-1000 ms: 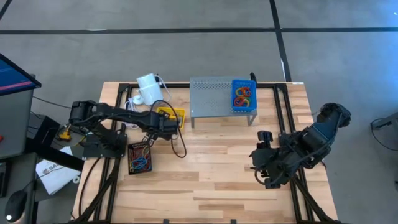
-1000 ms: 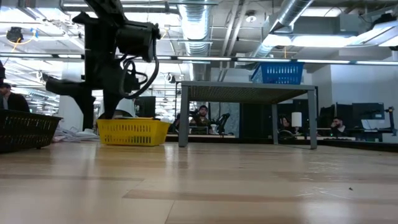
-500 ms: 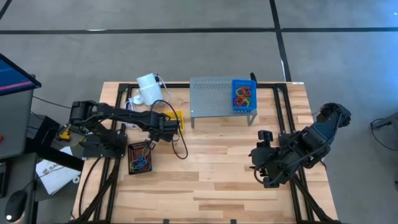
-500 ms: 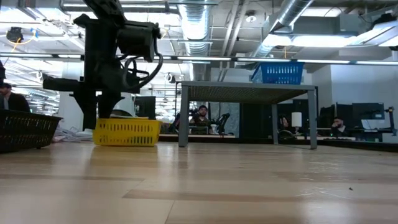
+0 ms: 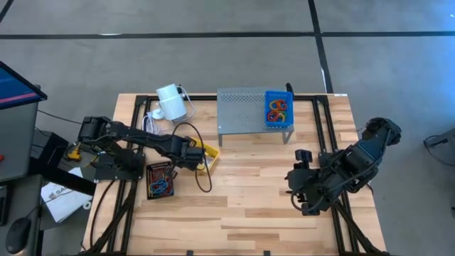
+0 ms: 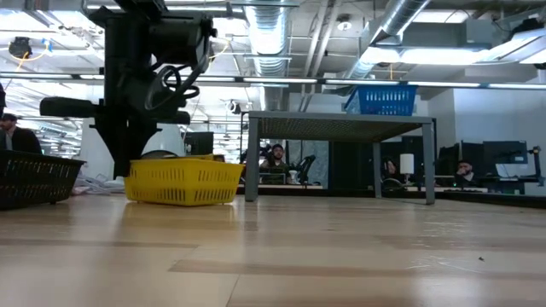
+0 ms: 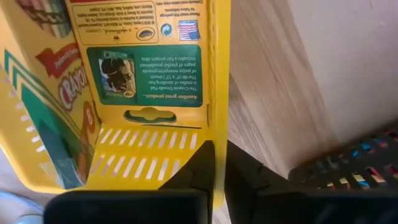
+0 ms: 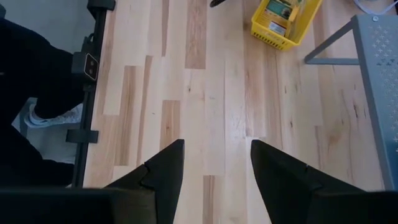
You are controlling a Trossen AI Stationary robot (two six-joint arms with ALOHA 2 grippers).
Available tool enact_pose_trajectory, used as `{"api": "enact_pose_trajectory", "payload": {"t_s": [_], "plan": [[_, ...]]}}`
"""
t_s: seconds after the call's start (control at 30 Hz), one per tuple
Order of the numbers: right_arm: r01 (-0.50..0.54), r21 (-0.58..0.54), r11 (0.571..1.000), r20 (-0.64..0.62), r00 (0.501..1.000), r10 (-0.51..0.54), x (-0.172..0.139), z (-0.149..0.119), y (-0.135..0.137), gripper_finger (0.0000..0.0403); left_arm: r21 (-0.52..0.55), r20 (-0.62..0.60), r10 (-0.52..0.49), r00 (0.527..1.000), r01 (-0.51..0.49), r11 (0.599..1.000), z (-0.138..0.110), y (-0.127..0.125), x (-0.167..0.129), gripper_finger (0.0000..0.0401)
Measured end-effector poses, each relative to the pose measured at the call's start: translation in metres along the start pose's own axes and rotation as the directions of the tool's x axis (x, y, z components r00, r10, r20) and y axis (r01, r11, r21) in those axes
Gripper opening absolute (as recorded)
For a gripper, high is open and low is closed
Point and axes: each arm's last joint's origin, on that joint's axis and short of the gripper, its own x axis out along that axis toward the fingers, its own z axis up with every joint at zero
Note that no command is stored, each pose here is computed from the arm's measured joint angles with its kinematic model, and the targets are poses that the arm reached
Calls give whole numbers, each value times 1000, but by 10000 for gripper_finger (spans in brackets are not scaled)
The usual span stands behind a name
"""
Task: Pick & Place Office Desk Supplies
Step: Put the yellow bin on the shelf
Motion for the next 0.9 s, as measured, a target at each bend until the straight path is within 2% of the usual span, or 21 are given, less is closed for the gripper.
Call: {"api": "enact_pose_trajectory", "payload": {"t_s": [0.2,0.3,0.47,0.57,0.67,0.73,0.9], "plan": [[-3,2,1000,5,1000,3,0,1,0,182,68,-20,47,999,-45,997,0,1,0,12],[-9,6,1000,13,1000,9,0,1,1,182,149,-35,76,997,-70,986,0,1,0,11],[-17,8,1000,18,1000,17,0,2,2,182,286,-21,104,994,-94,954,2,3,0,8],[-17,8,1000,18,1000,17,0,2,2,182,385,-13,117,993,-103,917,3,4,0,7],[-17,9,1000,18,1000,17,0,2,1,182,488,-2,143,990,-124,864,5,4,-1,5],[-17,15,1000,18,1000,17,0,2,2,182,565,6,188,982,-159,810,8,4,-2,7],[-22,18,1000,19,1000,22,-1,1,3,182,765,22,304,952,-212,608,16,2,-5,6]]}}
